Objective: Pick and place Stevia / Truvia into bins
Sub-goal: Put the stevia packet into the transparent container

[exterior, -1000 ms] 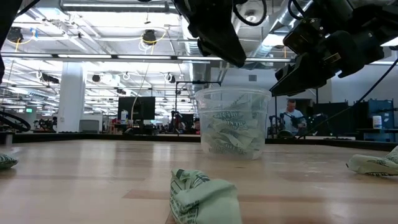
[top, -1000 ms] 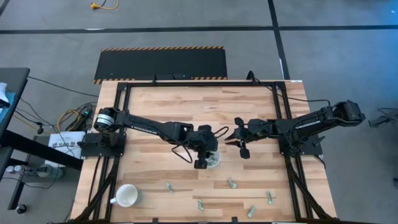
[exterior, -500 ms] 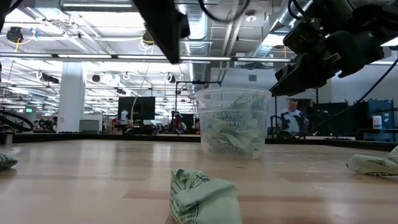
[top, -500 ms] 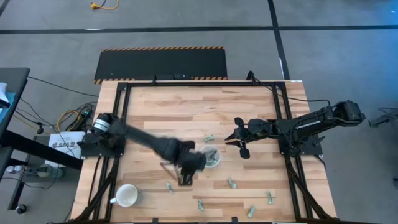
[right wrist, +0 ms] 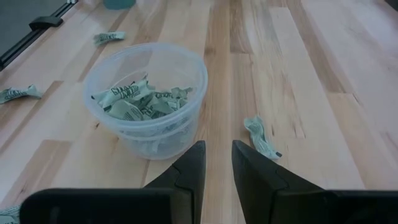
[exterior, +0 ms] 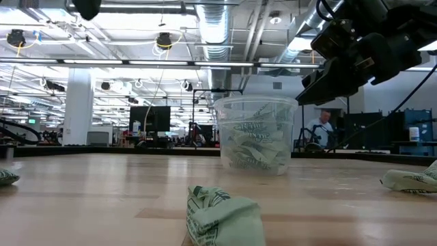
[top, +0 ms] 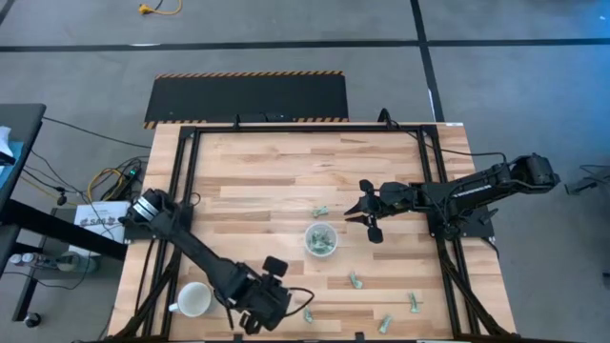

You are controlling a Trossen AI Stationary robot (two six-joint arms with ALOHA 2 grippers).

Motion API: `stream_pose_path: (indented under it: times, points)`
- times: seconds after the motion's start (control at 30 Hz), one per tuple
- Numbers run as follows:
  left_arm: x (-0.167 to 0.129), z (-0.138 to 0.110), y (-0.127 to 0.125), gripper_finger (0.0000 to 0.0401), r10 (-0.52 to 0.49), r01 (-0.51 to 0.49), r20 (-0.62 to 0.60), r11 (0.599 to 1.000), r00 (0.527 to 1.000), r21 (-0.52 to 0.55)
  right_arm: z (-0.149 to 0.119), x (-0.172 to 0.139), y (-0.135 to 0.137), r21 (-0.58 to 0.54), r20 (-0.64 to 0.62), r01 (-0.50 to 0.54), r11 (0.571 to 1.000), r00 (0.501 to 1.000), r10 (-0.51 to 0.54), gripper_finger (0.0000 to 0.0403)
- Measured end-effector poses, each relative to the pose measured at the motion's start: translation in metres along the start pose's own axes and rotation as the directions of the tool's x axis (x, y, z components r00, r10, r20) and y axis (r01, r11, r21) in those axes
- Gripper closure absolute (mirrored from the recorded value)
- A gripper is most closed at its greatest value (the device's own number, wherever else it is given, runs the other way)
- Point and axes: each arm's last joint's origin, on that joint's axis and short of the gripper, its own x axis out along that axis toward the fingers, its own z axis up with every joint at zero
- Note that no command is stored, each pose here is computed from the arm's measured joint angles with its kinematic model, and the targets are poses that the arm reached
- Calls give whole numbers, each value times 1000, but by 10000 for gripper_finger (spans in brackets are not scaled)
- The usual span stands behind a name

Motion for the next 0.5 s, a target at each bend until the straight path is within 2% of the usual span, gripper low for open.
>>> stream_pose_path:
  times: [0.07, 0.2, 0.4, 0.5]
  points:
    - [6, 1, -2, 287, -12, 12, 0, 1000, 1000, -2, 0, 0, 0, 0, 2, 0, 1000, 1000, 0, 332]
    - [24, -2, -5, 287, -30, 30, -77, 1000, 997, 9, 1, 0, 0, 0, 6, 0, 1000, 1000, 0, 332]
    - [45, -16, -6, 287, -15, 24, -258, 999, 966, 31, 1, 0, 0, 0, 6, 1, 1000, 1000, -1, 332]
    - [49, -20, -4, 287, 0, 15, -304, 999, 953, 47, 1, 0, 0, -1, 10, 1, 1000, 1000, -1, 332]
